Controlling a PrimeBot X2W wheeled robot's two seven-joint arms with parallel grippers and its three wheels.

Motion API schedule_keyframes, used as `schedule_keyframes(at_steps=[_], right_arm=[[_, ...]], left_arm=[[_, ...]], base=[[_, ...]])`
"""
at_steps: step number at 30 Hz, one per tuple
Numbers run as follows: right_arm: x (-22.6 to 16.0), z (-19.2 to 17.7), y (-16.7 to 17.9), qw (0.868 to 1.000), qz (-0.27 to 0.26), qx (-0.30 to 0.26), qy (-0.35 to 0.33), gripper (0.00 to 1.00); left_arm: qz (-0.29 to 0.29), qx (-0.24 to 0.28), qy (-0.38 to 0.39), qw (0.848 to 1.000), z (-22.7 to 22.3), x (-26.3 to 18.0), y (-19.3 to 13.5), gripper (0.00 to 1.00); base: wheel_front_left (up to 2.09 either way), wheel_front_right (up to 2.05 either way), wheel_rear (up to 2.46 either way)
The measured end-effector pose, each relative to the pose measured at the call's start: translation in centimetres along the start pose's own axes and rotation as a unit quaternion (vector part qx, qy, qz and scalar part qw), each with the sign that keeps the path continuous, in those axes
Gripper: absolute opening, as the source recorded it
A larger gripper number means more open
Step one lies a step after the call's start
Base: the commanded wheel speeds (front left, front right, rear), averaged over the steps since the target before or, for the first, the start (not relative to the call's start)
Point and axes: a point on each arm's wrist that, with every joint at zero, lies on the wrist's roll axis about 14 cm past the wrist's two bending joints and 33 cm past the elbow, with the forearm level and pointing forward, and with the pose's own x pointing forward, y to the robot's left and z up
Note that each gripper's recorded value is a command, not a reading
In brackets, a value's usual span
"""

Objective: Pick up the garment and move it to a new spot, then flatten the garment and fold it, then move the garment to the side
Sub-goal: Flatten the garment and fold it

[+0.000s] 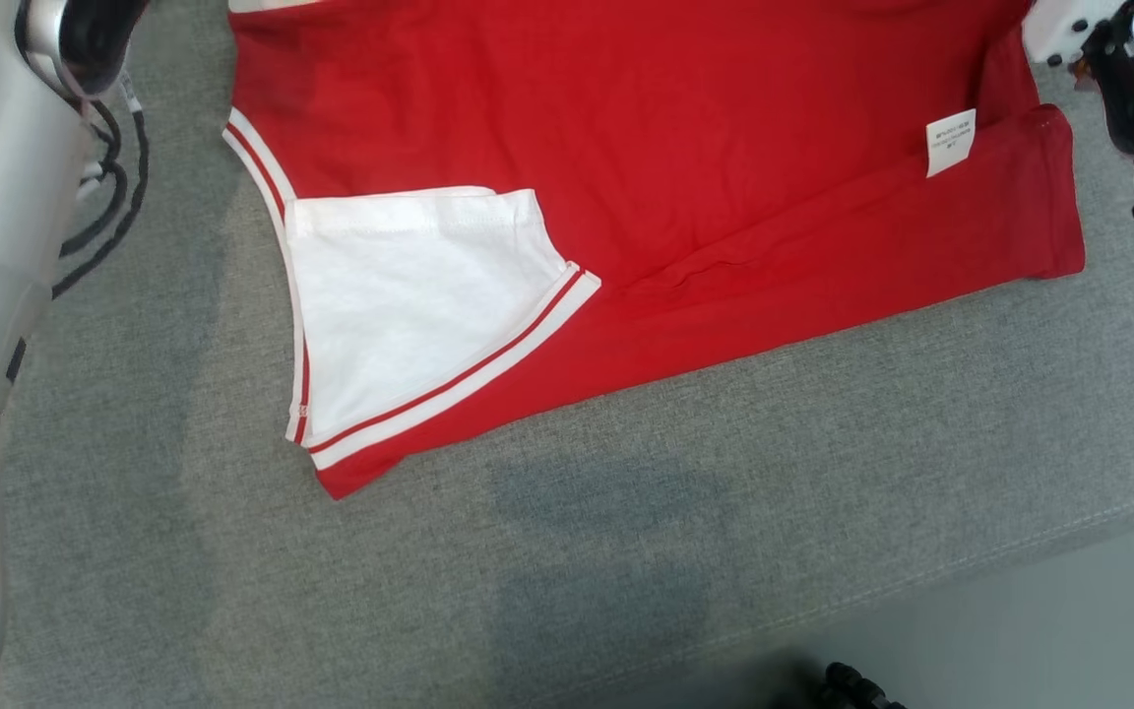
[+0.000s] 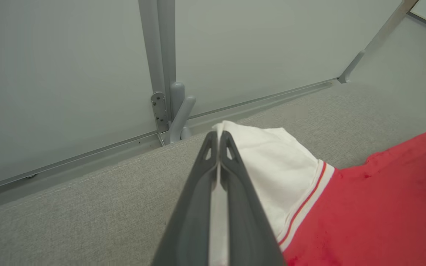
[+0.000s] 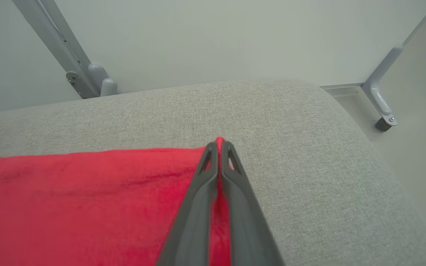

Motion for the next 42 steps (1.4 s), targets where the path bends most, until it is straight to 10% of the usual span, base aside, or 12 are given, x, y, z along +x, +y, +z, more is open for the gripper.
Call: schedule_keyframes(at_steps=[42], right_arm=[[-8.0,-6.8,-2.8,0.999,0.035,0.03,0.008,0.0]], left_arm=[[-0.027,-0.165,0.063,0.984,-10.1,-17.1,-7.6,0.0]], base=[[0.0,0.0,0.0]])
